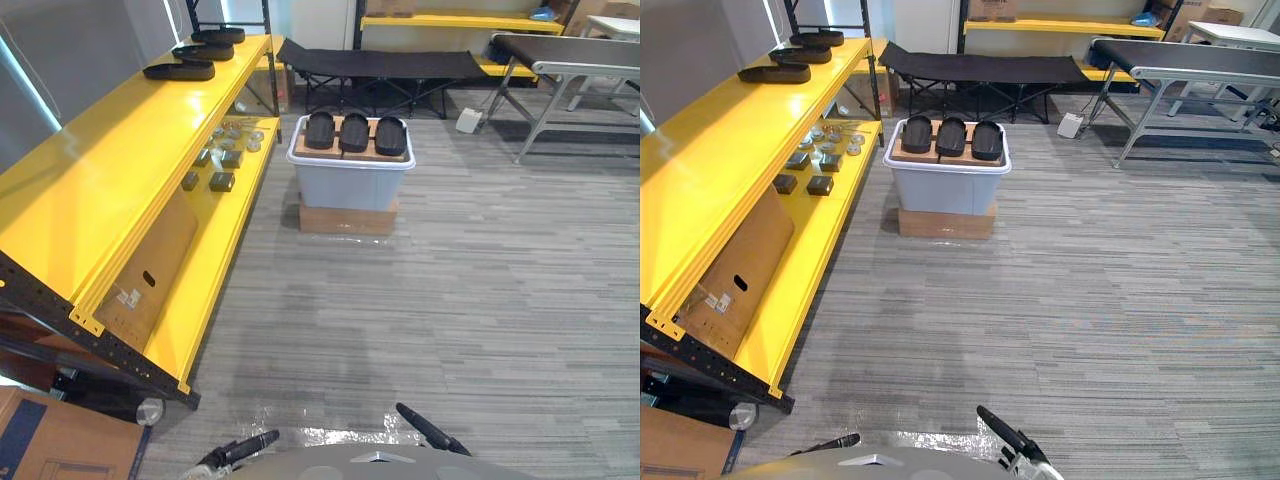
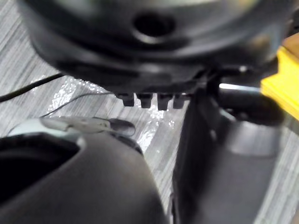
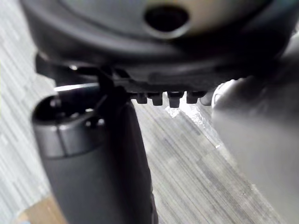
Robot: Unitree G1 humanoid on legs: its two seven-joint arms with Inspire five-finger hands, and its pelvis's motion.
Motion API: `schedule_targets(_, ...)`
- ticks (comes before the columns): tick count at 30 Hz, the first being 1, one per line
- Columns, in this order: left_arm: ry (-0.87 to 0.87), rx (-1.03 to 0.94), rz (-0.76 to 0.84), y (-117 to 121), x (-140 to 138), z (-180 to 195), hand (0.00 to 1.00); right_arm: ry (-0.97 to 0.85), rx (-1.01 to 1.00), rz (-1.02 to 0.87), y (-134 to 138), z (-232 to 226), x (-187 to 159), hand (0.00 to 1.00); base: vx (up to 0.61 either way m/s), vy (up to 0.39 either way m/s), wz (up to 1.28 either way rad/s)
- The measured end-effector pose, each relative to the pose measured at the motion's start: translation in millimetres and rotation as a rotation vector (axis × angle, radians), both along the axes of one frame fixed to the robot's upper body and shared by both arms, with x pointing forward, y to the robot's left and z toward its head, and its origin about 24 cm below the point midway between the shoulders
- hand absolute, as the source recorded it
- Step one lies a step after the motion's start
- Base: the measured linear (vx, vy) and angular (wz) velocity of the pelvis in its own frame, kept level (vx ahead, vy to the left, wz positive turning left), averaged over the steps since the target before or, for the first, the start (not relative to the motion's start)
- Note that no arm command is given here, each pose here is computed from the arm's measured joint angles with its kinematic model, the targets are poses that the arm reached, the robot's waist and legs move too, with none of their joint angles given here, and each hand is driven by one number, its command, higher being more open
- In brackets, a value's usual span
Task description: Walk over and take three plastic housings, then place them on the shelf
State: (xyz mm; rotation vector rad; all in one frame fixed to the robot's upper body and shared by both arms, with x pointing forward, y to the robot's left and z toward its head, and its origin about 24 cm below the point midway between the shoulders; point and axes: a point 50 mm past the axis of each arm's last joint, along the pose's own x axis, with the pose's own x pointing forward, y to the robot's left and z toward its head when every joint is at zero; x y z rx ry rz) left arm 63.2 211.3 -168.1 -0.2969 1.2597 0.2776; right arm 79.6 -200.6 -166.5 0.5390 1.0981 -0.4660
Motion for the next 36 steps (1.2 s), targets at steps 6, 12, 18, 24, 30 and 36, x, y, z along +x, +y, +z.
schedule_targets(6, -0.236, -0.016, -0.186, -21, 66, 19, 1.0, -0.287, -0.097, 0.192, 7, 30, 77, 1.0, -0.04, 0.046, 0.02)
schedule_targets(12, -0.358, -0.079, -0.192, -36, 102, 34, 1.0, -0.387, -0.174, 0.263, -7, 48, 108, 1.0, 0.0, 0.03, -0.06)
schedule_targets(18, -0.349, -0.102, -0.147, -36, 98, 32, 1.0, -0.363, -0.216, 0.246, -16, 48, 105, 1.0, -0.01, -0.004, 0.0)
schedule_targets(24, -0.287, -0.09, -0.078, -28, 75, 23, 1.0, -0.354, -0.209, 0.161, -19, 42, 92, 1.0, -0.05, -0.012, 0.01)
schedule_targets(30, -0.232, -0.09, -0.019, -19, 53, 15, 1.0, -0.348, -0.182, 0.115, -22, 39, 83, 1.0, -0.06, 0.0, 0.04)
schedule_targets(36, -0.249, -0.104, -0.021, -20, 48, 15, 1.0, -0.37, -0.153, 0.096, -13, 35, 75, 1.0, -0.06, 0.005, 0.02)
